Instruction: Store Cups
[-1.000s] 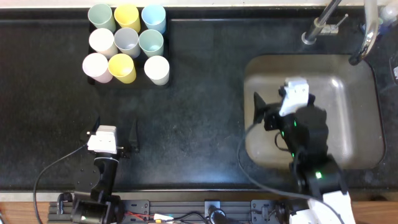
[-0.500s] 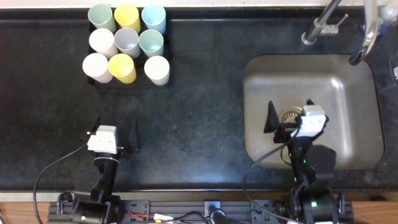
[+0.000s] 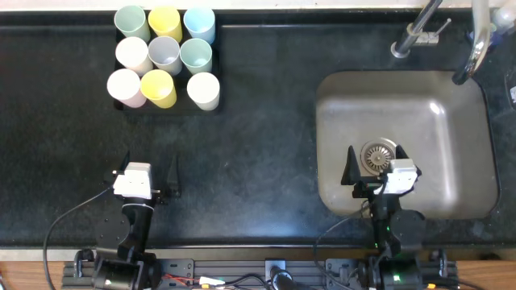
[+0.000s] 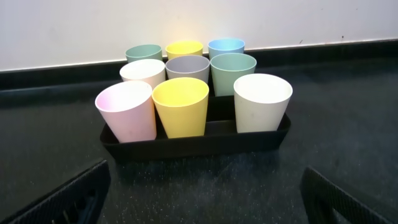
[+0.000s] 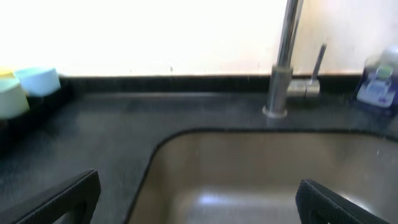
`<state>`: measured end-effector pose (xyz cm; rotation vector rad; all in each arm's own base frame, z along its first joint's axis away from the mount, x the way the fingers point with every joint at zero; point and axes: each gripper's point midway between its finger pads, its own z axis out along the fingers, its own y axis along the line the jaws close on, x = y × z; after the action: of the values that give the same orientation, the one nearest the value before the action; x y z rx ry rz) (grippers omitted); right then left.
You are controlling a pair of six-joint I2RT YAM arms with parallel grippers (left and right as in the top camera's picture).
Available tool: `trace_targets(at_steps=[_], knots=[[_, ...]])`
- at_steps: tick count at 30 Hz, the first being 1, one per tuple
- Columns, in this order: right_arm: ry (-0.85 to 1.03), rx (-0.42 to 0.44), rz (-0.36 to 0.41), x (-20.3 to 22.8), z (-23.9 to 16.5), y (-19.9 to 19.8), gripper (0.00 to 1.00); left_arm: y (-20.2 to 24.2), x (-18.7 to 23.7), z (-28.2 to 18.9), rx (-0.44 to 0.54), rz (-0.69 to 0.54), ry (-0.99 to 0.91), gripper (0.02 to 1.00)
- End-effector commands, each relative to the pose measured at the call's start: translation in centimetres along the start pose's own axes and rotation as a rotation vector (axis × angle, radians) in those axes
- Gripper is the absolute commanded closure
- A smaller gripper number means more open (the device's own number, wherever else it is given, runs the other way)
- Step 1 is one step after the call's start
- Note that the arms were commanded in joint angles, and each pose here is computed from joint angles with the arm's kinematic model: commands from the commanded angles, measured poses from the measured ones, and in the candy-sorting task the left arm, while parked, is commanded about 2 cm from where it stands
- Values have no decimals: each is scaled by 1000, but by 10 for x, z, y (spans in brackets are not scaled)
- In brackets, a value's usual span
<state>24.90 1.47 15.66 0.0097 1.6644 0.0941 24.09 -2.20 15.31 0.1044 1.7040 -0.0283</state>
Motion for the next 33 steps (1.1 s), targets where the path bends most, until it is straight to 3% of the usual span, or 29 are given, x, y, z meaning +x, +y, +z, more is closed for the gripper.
trace_targets(at_steps=[1, 13, 33], knots=[[-85, 10, -4, -18, -5, -2, 5, 0, -1, -1, 3, 22, -4, 18], [-78, 37, -3, -16, -5, -9, 3, 0, -1, -1, 3, 22, -4, 18], [-72, 12, 7, -15, -5, -4, 5, 0, -1, -1, 3, 22, -4, 20]])
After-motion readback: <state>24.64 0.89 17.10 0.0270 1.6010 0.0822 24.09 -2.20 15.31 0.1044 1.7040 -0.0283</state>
